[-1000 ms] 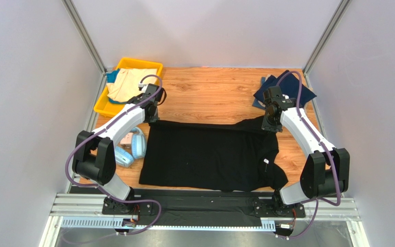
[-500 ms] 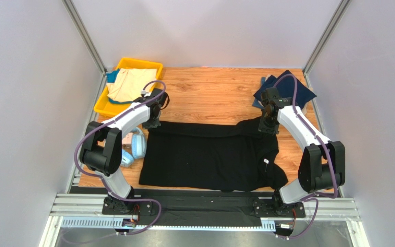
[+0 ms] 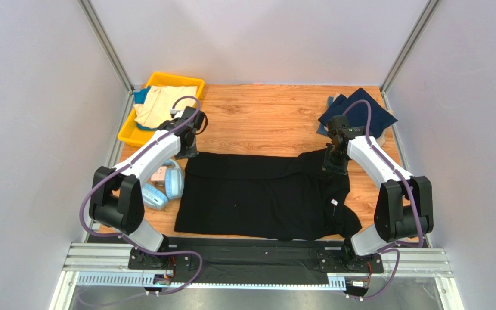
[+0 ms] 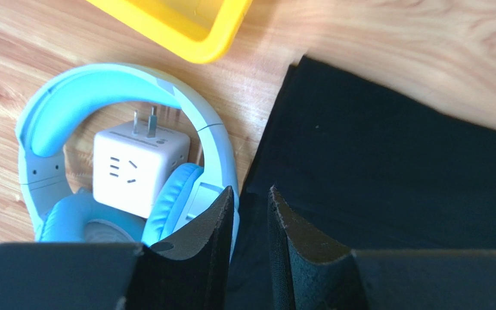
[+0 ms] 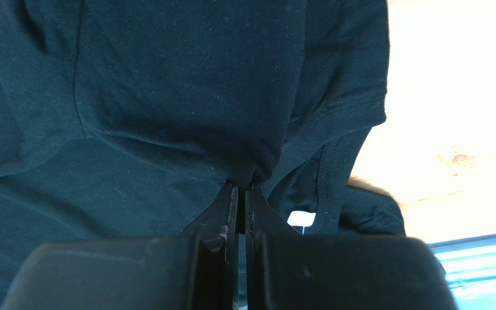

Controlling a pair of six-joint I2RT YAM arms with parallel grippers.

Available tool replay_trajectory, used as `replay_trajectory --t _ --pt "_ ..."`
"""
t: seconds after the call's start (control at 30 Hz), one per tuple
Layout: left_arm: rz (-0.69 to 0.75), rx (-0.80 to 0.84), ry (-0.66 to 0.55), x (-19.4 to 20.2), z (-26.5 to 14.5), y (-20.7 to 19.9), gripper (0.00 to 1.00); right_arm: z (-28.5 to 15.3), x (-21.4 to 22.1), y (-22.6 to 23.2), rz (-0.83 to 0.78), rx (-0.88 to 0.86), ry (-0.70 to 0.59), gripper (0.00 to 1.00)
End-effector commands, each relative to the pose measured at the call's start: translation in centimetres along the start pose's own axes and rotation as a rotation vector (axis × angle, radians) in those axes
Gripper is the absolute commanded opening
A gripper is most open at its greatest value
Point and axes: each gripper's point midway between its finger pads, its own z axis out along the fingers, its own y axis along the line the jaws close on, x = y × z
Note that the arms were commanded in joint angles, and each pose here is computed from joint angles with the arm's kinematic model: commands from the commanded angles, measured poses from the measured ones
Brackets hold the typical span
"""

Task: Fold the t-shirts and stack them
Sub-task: Fold the flattened tshirt in 1/3 of the way

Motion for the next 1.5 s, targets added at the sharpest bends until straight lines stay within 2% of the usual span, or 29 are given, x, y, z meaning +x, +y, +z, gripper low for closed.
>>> replay_trajectory --t 0.0,0.07,0.13,0.23,0.27,0.5,0.57,0.7,0.73,0.77,0.93,0.97,1.03,1.47 --pt "-0.027 0.053 -0.079 -3.0 -3.0 -0.9 0.33 0.3 -0.3 0.9 0.02 -0.034 0.0 0.01" --pt "-0.015 0.061 -0.092 -3.2 -3.6 -1.5 0.34 -0.1 -0.5 0.9 0.019 -0.038 -0.01 0.02" --pt "-0.001 0.11 -0.096 -3.2 -3.7 -2.8 0.34 -0.4 -0.5 0.9 0.02 -0.039 -0.016 0.09" --pt "0.021 0.143 -0.084 -3.1 -3.0 -4.6 0.34 -1.7 -0.6 0.5 0.022 -0.036 -0.039 0.11" --pt "0.037 0.147 -0.075 -3.1 -2.3 -5.4 0.33 -2.1 -0.6 0.4 0.024 -0.035 -0.048 0.16" --pt "0.114 0.183 -0.023 -2.3 1.1 -10.5 0.32 -5.2 -1.7 -0.5 0.041 -0.021 -0.149 0.24" --pt "0.129 0.172 0.014 -0.9 2.5 -10.9 0.31 -5.3 -1.9 -1.1 0.041 0.006 -0.168 0.36" --pt "0.15 0.164 0.063 1.8 3.9 -10.7 0.31 -4.8 -2.5 -1.5 0.046 0.038 -0.196 0.4" --pt "0.15 0.156 0.067 2.2 4.1 -10.4 0.31 -4.3 -2.3 -1.6 0.052 0.043 -0.192 0.43" --pt "0.153 0.148 0.074 2.9 4.3 -10.1 0.31 -4.0 -2.4 -1.6 0.058 0.047 -0.193 0.51" --pt "0.161 0.129 0.083 4.1 4.7 -8.9 0.31 -1.9 -4.0 -2.0 0.104 0.104 -0.234 0.52" --pt "0.162 0.125 0.084 4.3 4.7 -8.8 0.31 -1.2 -4.1 -2.0 0.114 0.119 -0.228 0.58" --pt "0.17 0.113 0.088 4.7 4.9 -8.4 0.31 -0.5 -5.1 -2.1 0.13 0.139 -0.252 0.59" --pt "0.193 0.074 0.084 5.5 5.1 -7.0 0.3 4.9 -4.8 -1.8 0.123 0.136 -0.151 0.55"
